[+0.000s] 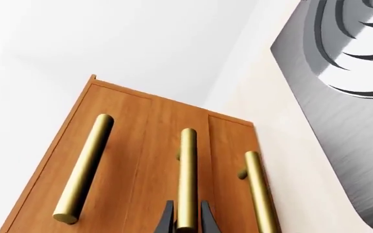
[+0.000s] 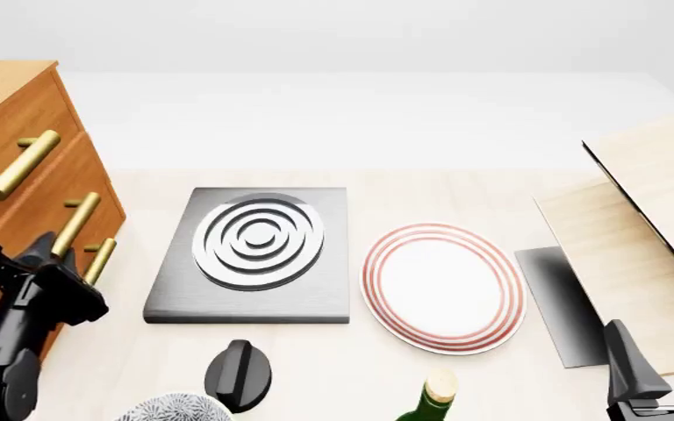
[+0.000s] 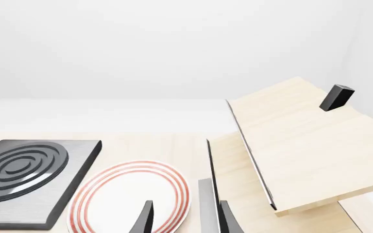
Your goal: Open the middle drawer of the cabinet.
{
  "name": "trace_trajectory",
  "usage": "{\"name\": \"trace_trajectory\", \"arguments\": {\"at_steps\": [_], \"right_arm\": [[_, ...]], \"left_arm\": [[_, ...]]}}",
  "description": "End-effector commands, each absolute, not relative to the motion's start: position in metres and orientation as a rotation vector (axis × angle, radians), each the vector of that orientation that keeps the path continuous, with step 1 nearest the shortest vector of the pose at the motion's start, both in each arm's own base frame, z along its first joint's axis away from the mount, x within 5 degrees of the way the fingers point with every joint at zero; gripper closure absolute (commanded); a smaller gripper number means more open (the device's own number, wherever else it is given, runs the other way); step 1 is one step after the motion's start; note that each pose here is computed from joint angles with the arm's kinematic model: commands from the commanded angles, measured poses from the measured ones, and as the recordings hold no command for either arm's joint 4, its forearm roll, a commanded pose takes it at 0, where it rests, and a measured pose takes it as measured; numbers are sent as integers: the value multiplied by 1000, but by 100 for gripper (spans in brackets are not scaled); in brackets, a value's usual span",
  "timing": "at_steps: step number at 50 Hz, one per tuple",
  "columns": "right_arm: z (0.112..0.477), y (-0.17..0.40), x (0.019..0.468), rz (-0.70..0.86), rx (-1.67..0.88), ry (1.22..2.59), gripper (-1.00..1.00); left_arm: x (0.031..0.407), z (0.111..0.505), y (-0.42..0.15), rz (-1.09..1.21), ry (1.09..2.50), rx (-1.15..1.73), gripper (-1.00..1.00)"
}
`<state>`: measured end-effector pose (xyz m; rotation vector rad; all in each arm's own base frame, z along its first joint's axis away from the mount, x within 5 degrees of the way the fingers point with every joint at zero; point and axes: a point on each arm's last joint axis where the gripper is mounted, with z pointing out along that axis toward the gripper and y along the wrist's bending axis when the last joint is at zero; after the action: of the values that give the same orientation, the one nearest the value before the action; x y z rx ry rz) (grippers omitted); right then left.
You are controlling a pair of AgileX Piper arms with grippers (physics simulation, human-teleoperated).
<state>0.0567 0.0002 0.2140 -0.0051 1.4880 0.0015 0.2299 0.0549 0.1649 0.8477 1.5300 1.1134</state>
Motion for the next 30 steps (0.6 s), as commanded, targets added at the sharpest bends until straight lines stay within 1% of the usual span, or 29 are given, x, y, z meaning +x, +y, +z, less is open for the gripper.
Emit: {"name": "trace_trajectory", "arguments": {"at_steps": [1, 30], "right_arm": [[214, 0, 57, 1, -4, 1487, -100], [214, 0, 57, 1, -4, 1487, -100]], "left_arm": [[227, 167, 45, 1138, 1483, 929, 100], [229, 169, 33, 1173, 1414, 1031, 100]]}}
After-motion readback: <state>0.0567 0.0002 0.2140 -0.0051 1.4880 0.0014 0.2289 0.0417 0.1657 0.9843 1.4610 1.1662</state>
